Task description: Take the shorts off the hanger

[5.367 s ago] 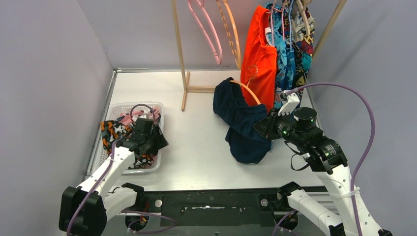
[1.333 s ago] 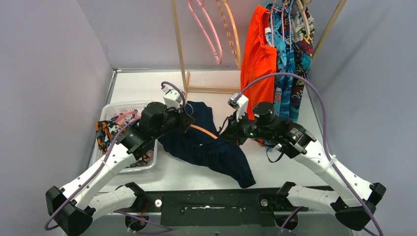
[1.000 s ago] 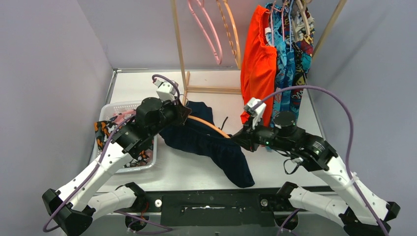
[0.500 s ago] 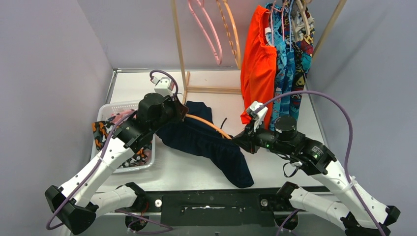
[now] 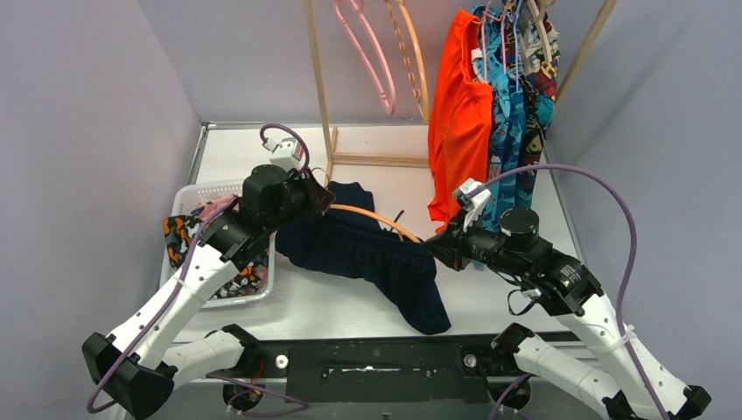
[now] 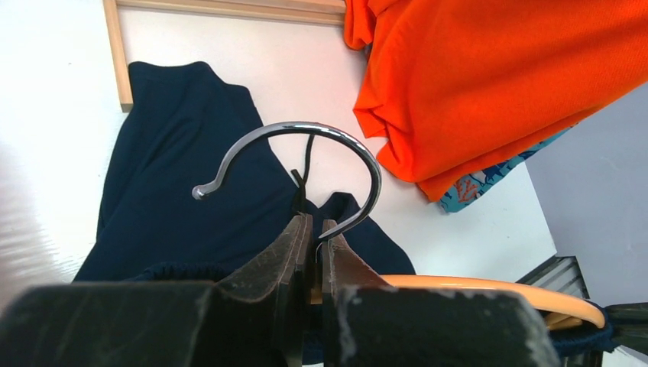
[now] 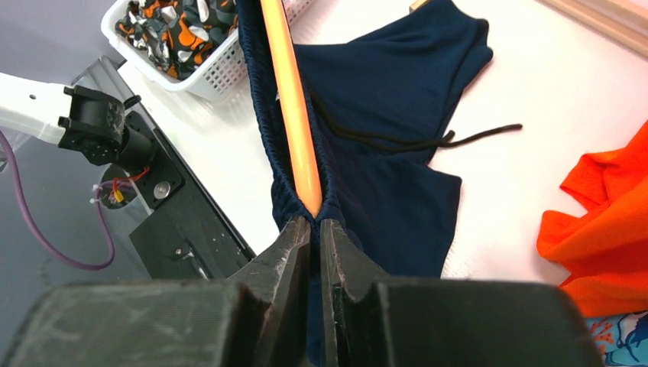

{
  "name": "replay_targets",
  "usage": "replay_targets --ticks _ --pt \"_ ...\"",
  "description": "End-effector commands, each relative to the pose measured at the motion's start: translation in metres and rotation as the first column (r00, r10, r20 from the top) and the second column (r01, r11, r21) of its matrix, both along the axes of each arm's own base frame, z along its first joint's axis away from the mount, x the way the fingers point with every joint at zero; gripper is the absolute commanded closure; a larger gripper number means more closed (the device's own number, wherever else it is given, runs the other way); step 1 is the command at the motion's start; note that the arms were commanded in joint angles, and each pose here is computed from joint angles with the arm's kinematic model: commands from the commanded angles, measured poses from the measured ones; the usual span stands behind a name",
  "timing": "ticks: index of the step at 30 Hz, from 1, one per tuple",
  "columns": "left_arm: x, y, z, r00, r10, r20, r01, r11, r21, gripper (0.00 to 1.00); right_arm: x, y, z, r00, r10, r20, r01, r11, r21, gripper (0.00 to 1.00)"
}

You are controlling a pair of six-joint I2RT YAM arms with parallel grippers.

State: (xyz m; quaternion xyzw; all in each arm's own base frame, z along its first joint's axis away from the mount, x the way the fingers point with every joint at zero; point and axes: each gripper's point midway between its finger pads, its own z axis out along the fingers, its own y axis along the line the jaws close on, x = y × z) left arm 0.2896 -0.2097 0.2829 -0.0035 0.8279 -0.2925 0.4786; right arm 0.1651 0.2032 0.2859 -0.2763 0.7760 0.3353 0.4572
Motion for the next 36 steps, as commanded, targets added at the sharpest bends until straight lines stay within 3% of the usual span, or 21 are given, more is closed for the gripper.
replay_targets --ticks 1,9,26,36 --pt "0.027 0.016 0.06 0.978 0.155 0.142 -0.126 0.973 -0.195 1.0 -0.021 -0.005 -0.032 0.991 0.055 -0.126 -0.061 0.997 -0.044 1.0" --pt "0.034 0.025 0.061 0.97 0.204 0.129 -0.17 0.956 -0.238 1.0 -0.036 -0.001 -0.03 0.982 0.147 -0.115 -0.149 0.989 -0.012 1.0" --pt "0.041 0.03 0.053 0.97 0.22 0.107 -0.187 0.949 -0.252 1.0 -0.055 -0.023 -0.02 0.988 0.098 -0.117 -0.1 0.995 -0.007 1.0" --pt "0.046 0.024 0.051 0.975 0.201 0.097 -0.169 0.95 -0.263 1.0 -0.069 -0.013 -0.011 0.975 0.189 -0.114 -0.183 0.981 0.057 1.0"
